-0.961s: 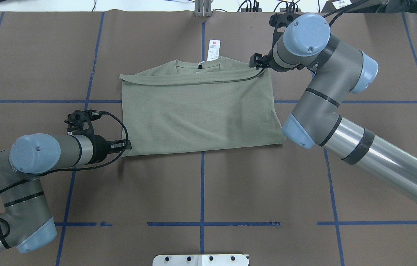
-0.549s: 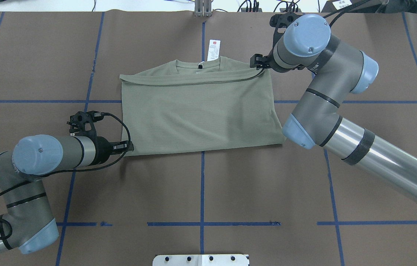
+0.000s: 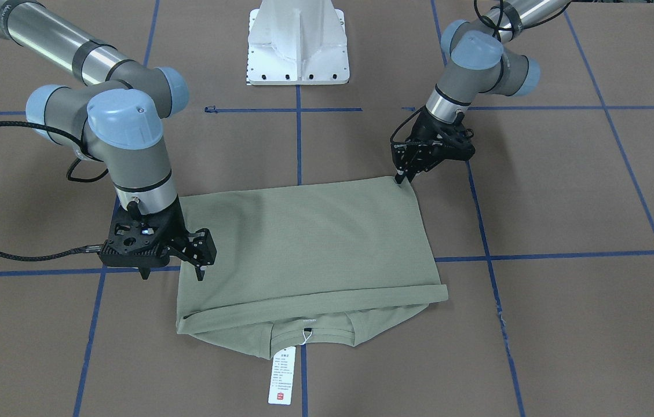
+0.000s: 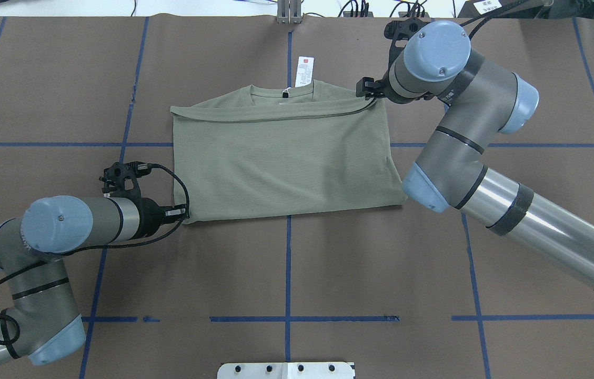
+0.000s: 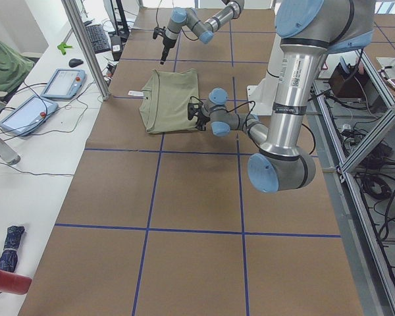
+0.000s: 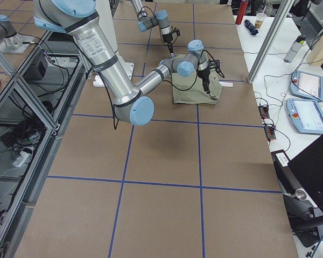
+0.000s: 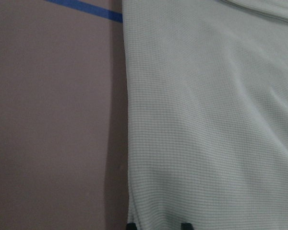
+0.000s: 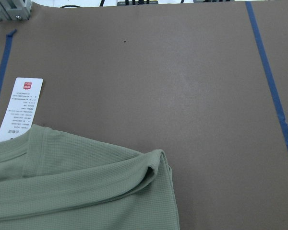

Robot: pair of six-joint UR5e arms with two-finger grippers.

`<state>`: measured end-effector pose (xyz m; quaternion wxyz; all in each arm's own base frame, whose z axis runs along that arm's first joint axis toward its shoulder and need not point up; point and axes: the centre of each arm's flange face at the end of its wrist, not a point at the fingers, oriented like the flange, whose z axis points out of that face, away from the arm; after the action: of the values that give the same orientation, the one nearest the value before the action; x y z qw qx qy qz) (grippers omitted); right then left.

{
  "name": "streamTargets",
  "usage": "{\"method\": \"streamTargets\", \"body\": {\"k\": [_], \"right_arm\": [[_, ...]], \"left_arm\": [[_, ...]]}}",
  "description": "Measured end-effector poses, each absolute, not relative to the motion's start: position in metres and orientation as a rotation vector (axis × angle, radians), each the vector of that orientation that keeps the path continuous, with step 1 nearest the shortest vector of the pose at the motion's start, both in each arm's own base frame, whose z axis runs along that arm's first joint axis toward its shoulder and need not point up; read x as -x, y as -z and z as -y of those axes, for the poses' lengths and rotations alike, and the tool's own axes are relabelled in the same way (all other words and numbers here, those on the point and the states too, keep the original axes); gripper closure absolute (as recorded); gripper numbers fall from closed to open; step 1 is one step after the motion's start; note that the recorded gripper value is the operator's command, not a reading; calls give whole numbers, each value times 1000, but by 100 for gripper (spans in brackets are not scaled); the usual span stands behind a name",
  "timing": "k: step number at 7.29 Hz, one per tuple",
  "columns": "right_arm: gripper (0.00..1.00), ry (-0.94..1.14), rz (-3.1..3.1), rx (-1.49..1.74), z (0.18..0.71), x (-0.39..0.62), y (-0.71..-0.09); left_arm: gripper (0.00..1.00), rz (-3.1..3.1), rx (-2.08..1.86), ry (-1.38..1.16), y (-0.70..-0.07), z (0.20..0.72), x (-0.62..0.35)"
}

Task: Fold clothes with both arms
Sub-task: 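Lower the left gripper to the folded shirt's nearest side edge and grasp, then drag the folded shirt with the left gripper away from the robot, turning it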

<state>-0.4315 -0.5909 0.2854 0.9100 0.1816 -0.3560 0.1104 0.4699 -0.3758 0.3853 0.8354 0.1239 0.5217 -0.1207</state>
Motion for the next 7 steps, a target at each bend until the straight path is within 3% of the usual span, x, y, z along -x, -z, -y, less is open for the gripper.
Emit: {"method": "streamTargets", "body": {"k": [4,7], "right_arm": [[0,-225,735,-372,589,434,-285],[0,-224,735,-373,588,435,-285]], "left_arm": [[100,-1081,-333,212,-387,392,-449],[100,-910,-525,124,-427,477,-379]]}}
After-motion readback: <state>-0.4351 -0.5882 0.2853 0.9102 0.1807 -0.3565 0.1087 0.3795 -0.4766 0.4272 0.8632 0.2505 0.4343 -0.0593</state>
